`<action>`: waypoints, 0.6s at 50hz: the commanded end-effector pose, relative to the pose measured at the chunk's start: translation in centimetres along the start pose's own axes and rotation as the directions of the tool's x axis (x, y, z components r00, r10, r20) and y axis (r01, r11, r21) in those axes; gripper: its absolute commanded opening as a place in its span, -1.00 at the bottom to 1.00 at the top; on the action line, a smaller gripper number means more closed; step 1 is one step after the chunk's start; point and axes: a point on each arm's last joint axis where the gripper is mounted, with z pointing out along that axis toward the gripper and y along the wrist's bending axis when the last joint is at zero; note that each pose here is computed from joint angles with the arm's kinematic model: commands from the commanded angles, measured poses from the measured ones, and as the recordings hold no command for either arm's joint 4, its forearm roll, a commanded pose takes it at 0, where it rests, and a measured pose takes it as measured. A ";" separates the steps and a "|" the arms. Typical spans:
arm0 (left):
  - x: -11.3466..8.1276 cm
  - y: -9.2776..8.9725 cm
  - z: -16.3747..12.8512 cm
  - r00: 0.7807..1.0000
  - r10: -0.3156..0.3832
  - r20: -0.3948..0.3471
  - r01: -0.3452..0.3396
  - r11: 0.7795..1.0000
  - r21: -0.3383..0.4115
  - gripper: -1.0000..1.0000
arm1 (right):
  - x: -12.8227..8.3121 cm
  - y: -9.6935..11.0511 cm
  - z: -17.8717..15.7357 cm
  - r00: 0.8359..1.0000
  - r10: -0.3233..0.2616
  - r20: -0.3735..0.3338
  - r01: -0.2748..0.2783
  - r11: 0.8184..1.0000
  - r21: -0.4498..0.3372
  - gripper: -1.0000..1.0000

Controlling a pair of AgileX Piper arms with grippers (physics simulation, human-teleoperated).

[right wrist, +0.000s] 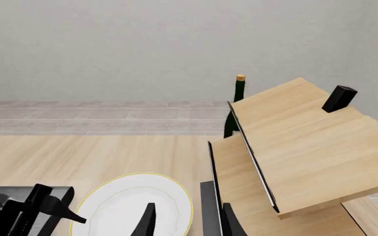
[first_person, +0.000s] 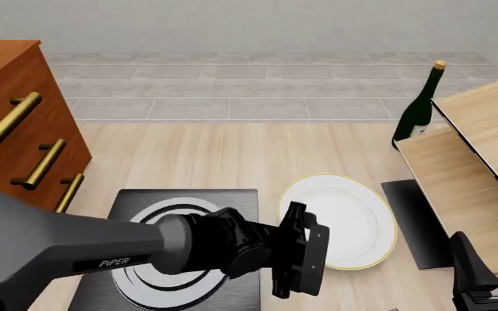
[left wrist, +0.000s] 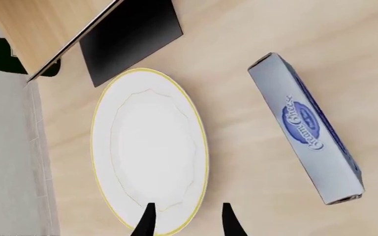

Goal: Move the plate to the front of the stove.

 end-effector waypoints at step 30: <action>-0.2 0.7 2.2 1.000 -0.004 -0.020 0.004 1.000 0.025 1.00 | 0.0 0.0 0.0 1.000 0.000 0.000 0.000 1.000 0.000 1.00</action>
